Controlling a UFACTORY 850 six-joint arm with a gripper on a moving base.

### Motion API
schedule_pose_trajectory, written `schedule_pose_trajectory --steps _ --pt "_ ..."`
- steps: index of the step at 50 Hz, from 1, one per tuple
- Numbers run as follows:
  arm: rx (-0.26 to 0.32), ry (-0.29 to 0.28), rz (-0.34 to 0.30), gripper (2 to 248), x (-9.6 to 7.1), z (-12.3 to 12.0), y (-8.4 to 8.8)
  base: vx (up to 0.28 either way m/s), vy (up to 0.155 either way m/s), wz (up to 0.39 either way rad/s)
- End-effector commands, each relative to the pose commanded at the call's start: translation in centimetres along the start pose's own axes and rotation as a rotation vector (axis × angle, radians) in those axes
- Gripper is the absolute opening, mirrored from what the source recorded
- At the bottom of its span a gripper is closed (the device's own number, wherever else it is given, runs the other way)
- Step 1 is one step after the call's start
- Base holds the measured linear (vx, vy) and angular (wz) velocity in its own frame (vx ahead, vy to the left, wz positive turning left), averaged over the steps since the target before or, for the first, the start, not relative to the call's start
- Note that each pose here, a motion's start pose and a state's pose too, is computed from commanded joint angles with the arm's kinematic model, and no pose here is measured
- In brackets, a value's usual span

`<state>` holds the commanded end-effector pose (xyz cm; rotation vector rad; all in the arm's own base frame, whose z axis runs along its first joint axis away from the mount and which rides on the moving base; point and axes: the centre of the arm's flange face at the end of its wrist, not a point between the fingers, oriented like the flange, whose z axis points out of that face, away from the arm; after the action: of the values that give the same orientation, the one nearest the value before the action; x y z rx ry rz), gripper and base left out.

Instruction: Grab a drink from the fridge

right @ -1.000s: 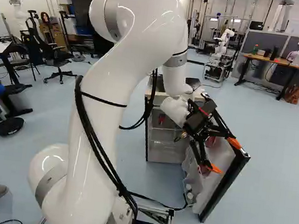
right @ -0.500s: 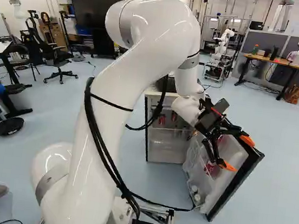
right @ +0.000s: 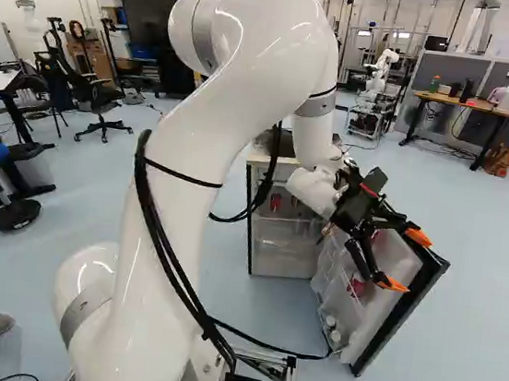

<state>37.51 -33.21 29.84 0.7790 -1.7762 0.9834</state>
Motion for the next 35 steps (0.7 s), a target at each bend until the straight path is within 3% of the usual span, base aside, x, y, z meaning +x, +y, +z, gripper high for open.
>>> schedule_pose_trajectory --steps 35 --pt "0.312 -0.132 -0.194 247 1.0 -1.5 4.6 0.0 0.0 0.0"
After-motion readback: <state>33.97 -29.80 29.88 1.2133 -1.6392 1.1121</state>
